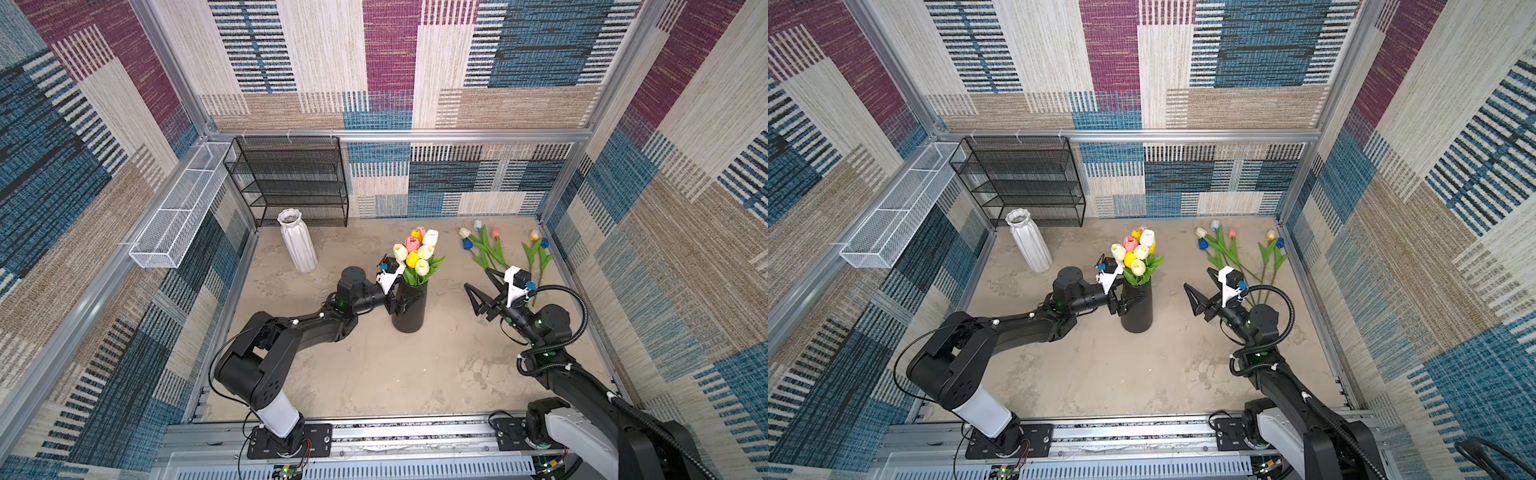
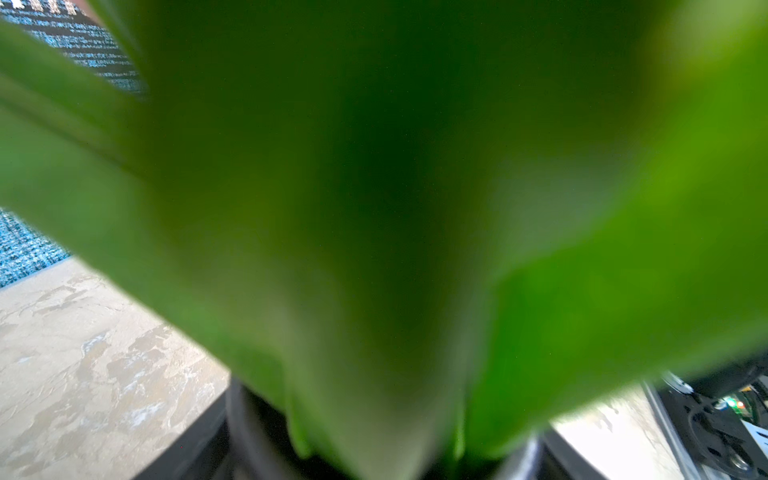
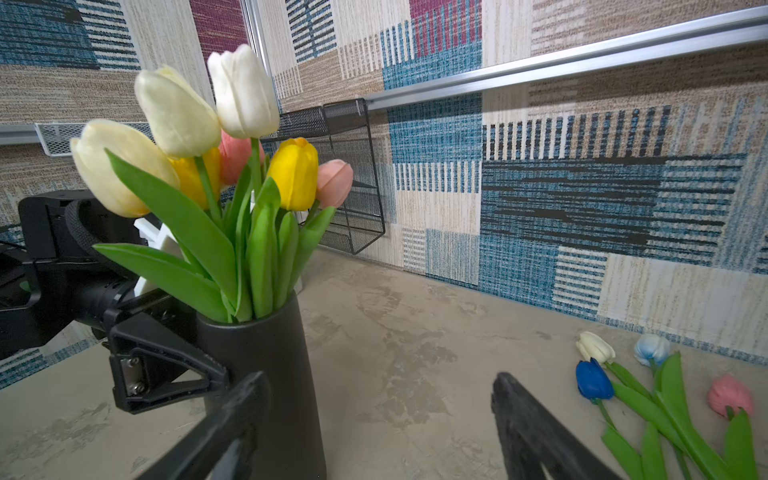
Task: Arrange the flowers into the vase
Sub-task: 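Carry the grey vase toward the shelf with left gripper while right gripper withdraws, then set the dark grey vase down beside the shelf and open the left gripper, then move the left gripper to the white ribbed vase and grasp it, then carry the white vase to table centre with left gripper while right reaches tulips, then lower the right gripper onto loose tulip stems while the left holds the white vase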
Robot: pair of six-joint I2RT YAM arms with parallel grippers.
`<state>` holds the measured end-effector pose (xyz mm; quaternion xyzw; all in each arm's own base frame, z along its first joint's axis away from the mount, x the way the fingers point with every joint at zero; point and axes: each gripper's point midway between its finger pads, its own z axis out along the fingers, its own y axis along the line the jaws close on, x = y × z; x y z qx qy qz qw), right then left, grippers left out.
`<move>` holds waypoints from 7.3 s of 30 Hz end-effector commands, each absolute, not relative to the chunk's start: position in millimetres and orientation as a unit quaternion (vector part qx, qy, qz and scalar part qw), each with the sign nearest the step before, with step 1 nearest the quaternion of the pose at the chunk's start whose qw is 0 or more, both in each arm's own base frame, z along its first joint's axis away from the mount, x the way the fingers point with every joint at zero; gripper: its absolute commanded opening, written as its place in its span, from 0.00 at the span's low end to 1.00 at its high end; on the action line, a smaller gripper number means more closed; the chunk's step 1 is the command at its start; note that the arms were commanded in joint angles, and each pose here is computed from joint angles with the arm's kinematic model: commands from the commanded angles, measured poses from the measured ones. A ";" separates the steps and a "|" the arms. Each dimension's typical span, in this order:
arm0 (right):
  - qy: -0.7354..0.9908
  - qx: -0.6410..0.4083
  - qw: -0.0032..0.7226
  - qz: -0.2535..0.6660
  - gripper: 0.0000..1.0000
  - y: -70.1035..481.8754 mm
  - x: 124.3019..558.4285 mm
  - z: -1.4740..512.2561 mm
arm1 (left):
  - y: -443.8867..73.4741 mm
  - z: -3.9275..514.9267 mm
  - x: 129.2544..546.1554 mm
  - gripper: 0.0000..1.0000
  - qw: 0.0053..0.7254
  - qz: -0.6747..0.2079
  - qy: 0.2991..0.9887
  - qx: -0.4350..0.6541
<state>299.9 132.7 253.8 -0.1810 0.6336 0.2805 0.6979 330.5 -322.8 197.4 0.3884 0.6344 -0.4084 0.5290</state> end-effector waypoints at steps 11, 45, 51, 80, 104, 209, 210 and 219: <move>0.623 -0.178 0.711 0.275 0.87 130.5 300.2 259.9 | -315.0 275.8 381.0 0.12 0.658 -0.334 0.563 0.372; 0.601 -0.186 0.727 0.275 0.87 129.6 280.9 278.5 | -267.4 243.8 660.1 0.30 0.743 -0.183 0.617 0.182; 0.601 -0.185 0.727 0.274 0.88 129.3 281.6 278.1 | -264.5 244.7 653.3 0.92 0.754 -0.178 0.605 0.187; 0.550 -0.232 0.743 0.303 0.89 143.7 253.5 286.1 | -194.3 274.8 451.3 1.00 0.766 -0.174 0.580 0.217; 0.544 -0.228 0.751 0.295 0.99 149.4 238.0 265.2 | 17.2 272.8 389.8 1.00 0.747 0.009 0.658 0.092; 0.967 -0.070 0.244 0.011 0.12 -12.6 511.5 40.8 | -306.9 220.0 303.9 1.00 0.647 -0.324 0.566 0.395; 0.965 -0.070 0.252 0.016 0.10 -10.5 511.9 46.5 | -306.1 220.8 303.7 1.00 0.647 -0.321 0.568 0.395; 0.947 -0.078 0.309 0.043 0.00 7.9 503.9 100.7 | -296.8 232.3 295.9 1.00 0.655 -0.309 0.567 0.393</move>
